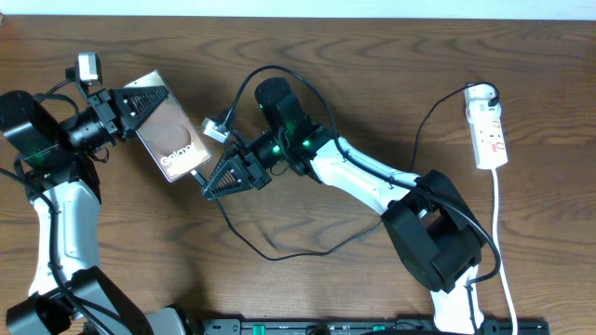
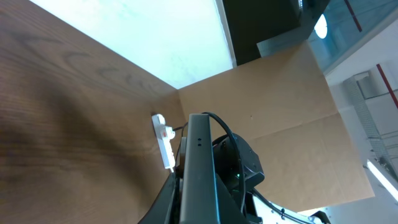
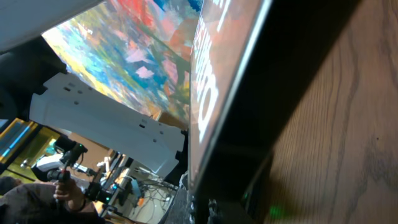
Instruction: Plug charger to phone and switch on socket
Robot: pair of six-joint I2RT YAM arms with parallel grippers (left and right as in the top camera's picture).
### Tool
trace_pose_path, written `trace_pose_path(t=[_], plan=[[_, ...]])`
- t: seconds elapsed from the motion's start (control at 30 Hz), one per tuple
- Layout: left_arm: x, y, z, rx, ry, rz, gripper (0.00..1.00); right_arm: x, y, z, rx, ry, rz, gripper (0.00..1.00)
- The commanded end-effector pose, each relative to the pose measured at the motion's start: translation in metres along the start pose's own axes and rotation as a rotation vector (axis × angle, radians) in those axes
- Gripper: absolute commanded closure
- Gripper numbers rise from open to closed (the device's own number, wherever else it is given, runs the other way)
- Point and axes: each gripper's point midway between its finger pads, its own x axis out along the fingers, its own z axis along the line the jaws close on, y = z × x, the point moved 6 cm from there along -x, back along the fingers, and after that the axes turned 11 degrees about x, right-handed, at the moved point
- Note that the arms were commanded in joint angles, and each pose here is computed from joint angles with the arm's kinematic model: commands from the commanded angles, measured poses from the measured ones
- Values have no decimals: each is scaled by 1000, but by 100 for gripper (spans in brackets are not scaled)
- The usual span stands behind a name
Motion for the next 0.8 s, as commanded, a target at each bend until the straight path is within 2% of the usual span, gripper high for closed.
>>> trace_pose_path(t=[0.0, 0.77], plan=[[0, -2, -2, -2, -4, -7, 93, 1, -2, 2, -1, -1, 1, 99], [0, -4, 3, 32, 1, -5, 93, 1, -4, 5, -16, -8, 4, 99]])
